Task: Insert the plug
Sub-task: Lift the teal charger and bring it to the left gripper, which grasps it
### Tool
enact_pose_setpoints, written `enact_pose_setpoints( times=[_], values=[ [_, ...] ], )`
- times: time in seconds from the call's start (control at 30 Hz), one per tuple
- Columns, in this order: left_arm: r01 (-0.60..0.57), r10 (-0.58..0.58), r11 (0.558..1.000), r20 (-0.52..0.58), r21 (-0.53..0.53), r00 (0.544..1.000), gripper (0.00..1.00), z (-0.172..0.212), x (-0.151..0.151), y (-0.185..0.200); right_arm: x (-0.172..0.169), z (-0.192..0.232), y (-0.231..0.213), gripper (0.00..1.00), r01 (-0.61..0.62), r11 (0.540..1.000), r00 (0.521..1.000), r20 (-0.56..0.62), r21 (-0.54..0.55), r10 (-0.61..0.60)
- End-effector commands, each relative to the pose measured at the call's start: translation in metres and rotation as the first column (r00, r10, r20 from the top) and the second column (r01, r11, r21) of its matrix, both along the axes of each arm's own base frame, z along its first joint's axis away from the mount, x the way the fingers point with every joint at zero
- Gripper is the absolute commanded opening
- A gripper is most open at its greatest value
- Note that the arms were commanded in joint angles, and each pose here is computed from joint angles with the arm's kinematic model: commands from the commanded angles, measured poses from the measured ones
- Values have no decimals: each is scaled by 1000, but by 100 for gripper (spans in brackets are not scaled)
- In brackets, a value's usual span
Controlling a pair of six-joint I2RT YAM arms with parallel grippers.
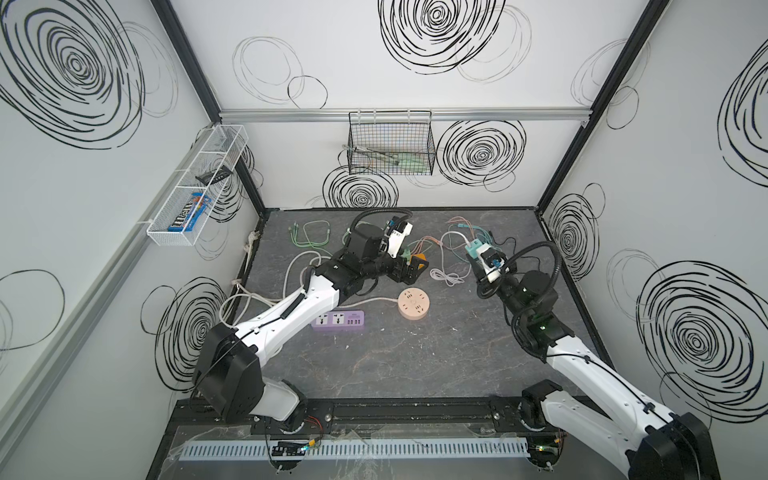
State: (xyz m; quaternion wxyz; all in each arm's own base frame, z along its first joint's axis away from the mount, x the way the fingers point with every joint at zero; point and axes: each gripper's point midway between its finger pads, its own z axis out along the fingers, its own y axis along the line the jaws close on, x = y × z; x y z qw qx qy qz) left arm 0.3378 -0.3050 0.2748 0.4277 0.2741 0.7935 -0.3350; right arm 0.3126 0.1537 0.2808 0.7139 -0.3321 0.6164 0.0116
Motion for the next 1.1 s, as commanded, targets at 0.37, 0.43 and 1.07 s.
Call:
enact_pose_setpoints(
  times=[0.37,0.43,1.07],
  values=[
    [279,-279,960,16,-18,960,87,41,-42,-43,-26,21,53,35,-108,954,953,244,-278,179],
    [272,-273,962,-19,-10,962,77,35,-39,-46,-25,20,57,37,-92,948,951,255,-304,174],
    [368,-372,928,-147,-53,917,21,9,-50,-69,-27,21,79,41,-103,937,944,265,-332,198]
  ],
)
